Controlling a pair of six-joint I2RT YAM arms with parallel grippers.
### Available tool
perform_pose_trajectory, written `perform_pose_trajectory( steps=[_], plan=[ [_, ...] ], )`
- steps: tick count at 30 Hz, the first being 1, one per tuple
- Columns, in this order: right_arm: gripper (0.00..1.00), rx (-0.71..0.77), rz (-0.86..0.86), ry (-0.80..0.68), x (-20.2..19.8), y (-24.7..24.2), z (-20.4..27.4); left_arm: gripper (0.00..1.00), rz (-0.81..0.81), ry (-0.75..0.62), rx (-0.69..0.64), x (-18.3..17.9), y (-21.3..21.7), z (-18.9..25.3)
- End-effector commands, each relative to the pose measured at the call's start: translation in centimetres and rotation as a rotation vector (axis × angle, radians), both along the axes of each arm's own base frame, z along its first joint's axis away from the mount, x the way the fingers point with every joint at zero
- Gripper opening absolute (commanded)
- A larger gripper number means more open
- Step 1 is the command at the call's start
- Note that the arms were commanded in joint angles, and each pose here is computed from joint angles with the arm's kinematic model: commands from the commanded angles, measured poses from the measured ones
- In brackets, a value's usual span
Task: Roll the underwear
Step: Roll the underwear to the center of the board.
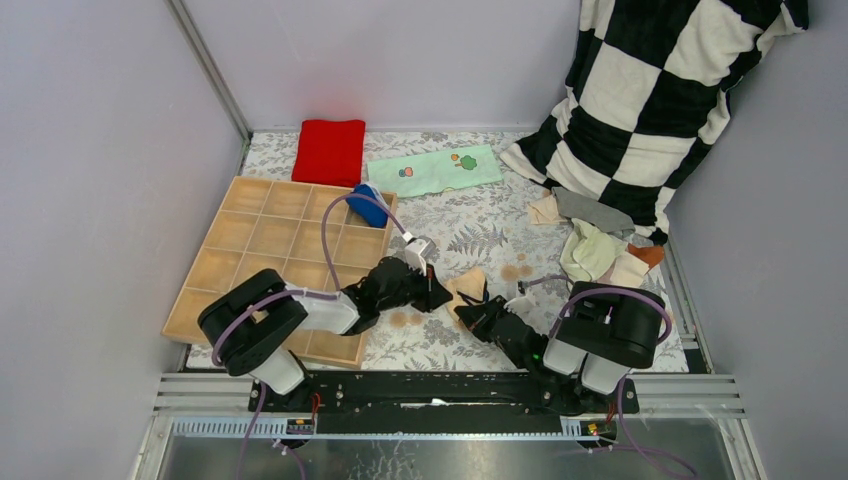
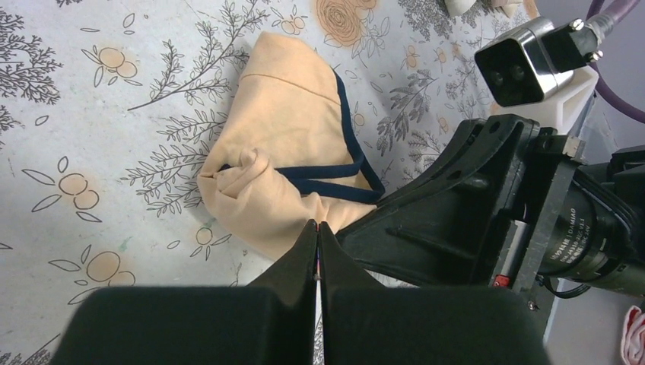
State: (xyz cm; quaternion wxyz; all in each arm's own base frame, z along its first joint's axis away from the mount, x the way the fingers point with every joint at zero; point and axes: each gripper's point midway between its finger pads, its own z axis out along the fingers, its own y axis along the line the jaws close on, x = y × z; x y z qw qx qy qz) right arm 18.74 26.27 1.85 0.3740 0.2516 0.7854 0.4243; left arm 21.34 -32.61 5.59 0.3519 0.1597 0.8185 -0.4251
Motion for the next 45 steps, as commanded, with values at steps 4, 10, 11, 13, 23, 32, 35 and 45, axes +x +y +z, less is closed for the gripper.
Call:
perform_pose_trajectory(
  steps=[4, 10, 11, 13, 23, 32, 35, 45],
  plan=[
    [0.00, -0.077, -0.021, 0.023, -0.1, -1.1, -1.6, 0.00, 0.031, -0.088, -0.068, 2.1, -1.5, 2.1],
    [0.00, -0.079, -0.019, 0.025, -0.2, -1.2, -1.6, 0.00, 0.057, -0.088, -0.059, 2.6, -1.4, 1.6],
    [0.00, -0.079, -0.018, 0.025, -0.2, -1.2, -1.6, 0.00, 0.062, -0.088, -0.055, 2.7, -1.4, 1.5],
    [0.00, -0.078, -0.020, 0.025, -0.2, -1.2, -1.6, 0.00, 0.069, -0.089, -0.046, 2.9, -1.4, 1.1],
    [0.01, -0.078, -0.025, 0.026, -0.2, -1.4, -1.6, 0.00, 0.072, -0.060, -0.014, 3.2, -1.6, -1.4],
    [0.30, -0.086, -0.012, -0.006, -0.1, -1.4, -0.6, 0.00, 0.102, -0.036, 0.014, 3.1, -1.0, -3.1],
    [0.35, -0.110, -0.013, -0.033, 0.1, -1.6, 0.1, 0.00, 0.102, -0.033, 0.014, 3.1, -0.9, -3.2],
    [0.44, -0.441, 0.017, -0.198, 0.9, -5.2, 3.8, 0.00, 0.088, -0.024, 0.010, 2.9, -1.1, -3.3]
  ],
)
